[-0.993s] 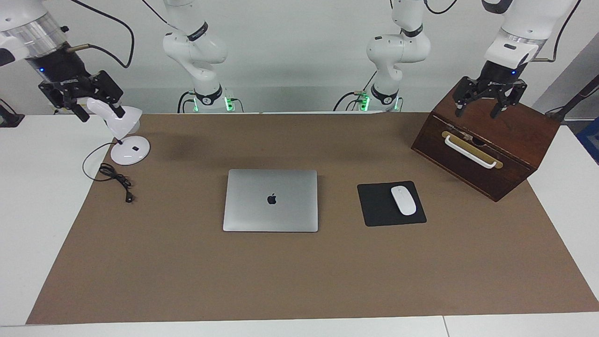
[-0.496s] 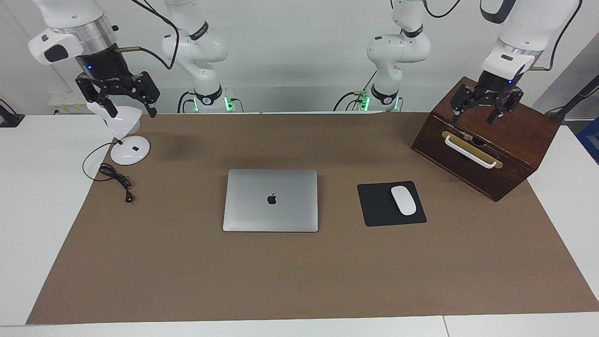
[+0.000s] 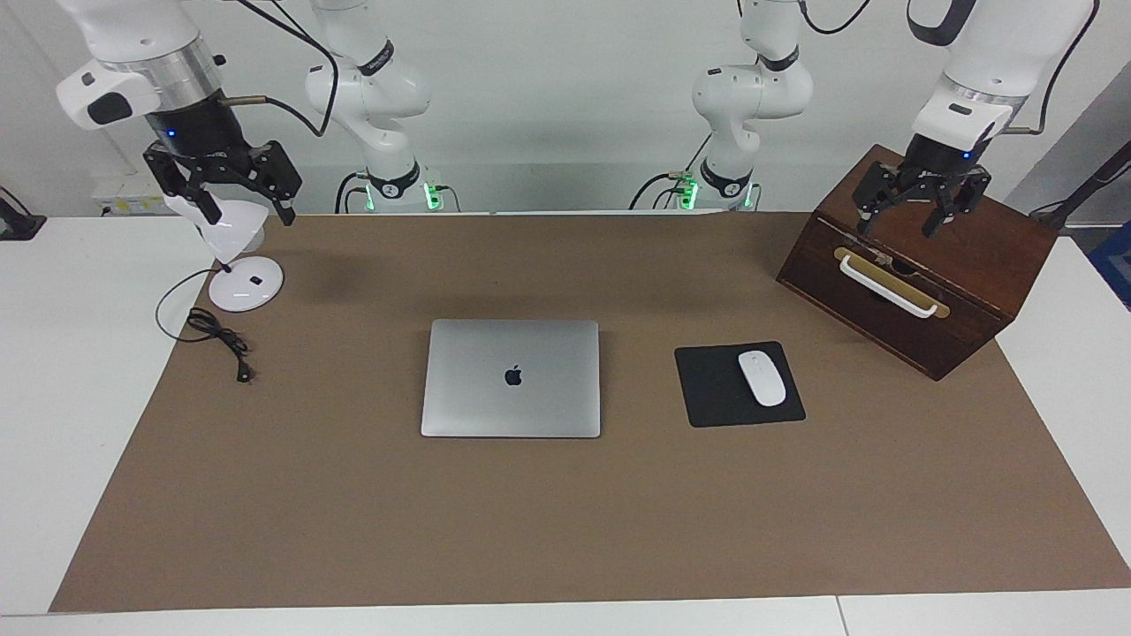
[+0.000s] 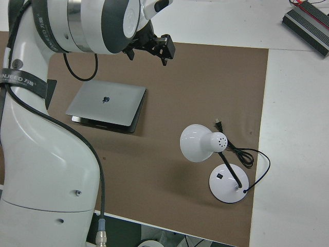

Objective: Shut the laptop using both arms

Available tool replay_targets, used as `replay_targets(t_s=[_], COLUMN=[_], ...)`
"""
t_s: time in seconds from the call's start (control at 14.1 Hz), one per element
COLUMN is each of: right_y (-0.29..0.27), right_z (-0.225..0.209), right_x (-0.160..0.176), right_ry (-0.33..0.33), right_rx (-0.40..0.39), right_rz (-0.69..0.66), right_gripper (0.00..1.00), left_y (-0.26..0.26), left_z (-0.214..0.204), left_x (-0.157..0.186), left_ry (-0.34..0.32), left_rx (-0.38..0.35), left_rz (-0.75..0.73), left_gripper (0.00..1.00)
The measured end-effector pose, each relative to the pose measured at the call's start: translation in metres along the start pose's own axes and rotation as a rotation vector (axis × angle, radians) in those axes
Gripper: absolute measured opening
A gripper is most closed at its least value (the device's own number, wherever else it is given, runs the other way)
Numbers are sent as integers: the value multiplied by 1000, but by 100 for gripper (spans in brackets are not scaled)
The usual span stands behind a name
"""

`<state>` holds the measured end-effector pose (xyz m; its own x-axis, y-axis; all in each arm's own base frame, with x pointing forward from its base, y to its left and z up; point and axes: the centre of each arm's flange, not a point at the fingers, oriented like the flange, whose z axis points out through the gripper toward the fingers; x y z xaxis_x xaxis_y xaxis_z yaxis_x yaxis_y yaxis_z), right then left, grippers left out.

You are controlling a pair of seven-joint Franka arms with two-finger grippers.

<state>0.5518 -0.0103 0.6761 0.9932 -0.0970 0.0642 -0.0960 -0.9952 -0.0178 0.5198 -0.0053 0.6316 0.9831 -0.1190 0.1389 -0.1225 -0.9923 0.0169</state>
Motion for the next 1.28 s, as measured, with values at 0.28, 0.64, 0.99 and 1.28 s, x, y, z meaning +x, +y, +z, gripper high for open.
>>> replay_targets(t_s=[0.28,0.64,0.99,1.28], right_y=[10,26,24,24], right_z=[16,19,28,28], right_x=[1,1,-2,-2], right_ry=[-34,-42,-82,-83], right_rx=[-7,-10,-12,-12], right_rz=[17,46,42,43], right_gripper=[100,100,100,100], left_y=[0,-7,-5,-5], left_z=[0,2,16,21], left_x=[0,0,1,1], left_ry=[-1,0,-11,-11], left_rx=[0,10,10,11], left_rz=[-1,-19,-17,-17], left_gripper=[100,100,100,100])
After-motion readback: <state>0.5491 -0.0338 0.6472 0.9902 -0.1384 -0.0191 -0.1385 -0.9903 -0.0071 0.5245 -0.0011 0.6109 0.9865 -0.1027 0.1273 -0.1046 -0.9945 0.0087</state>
